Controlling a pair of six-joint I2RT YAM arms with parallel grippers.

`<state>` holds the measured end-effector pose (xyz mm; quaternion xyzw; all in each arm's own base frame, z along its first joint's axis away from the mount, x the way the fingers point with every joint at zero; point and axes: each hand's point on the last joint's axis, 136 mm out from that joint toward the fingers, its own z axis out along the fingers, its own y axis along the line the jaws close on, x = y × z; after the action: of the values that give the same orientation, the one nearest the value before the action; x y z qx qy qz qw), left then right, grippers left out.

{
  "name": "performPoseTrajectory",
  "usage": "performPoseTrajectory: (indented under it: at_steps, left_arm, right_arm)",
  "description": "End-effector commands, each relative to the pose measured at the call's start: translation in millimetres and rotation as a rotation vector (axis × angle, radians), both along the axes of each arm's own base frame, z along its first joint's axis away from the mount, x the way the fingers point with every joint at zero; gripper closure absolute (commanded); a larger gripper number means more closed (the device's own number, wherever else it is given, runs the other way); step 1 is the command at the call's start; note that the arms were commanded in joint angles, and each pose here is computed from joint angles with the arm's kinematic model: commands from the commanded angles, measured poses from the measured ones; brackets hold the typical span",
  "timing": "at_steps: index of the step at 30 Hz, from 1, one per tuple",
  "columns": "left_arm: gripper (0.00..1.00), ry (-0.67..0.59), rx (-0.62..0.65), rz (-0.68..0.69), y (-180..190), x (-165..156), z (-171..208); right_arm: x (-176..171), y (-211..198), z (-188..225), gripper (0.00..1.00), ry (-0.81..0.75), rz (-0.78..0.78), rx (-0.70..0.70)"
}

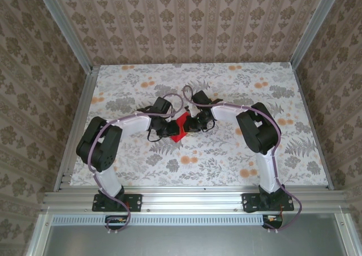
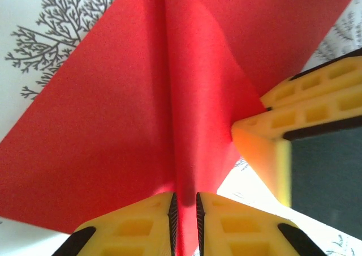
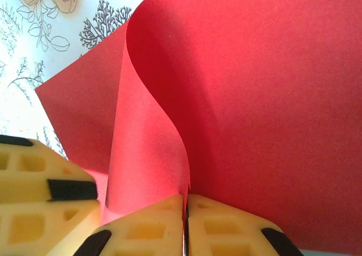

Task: Fold a paper plane with a square sheet of paper (pick it up from the middle)
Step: Fold the triangle a second time at the center of the table.

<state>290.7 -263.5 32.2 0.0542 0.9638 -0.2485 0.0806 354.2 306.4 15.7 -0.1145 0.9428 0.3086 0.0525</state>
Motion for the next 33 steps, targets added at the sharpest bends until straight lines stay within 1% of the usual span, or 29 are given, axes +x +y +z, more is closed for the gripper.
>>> performPoseTrajectory:
  at_steps: [1,15,22,28,33]
  left_arm:
    - [0.81,0.006,-0.010,0.004,-5.4,4.0,1.9]
    - [0.89,0.041,-0.017,-0.022,-7.8,-3.8,-6.2]
    - [0.89,0.046,-0.006,-0.034,-7.9,-6.6,-8.8]
    - [0.89,0.057,0.060,-0.049,-2.9,-11.0,-16.5]
    - [0.90,0.060,0.154,-0.075,3.0,-17.0,-23.7]
  right_arm:
    - [-8.5,-8.6,-17.7,0.90,0.037,0.007,-0.075]
    - [-8.2,-10.1,-19.9,0.88,0.042,-0.006,-0.079]
    - [-7.2,-10.2,-19.3,0.85,0.042,-0.018,-0.074]
    - [-2.2,-8.8,-8.3,0.82,0.014,-0.038,-0.049]
    - [1.2,-7.1,2.6,0.82,-0.008,-0.050,-0.027]
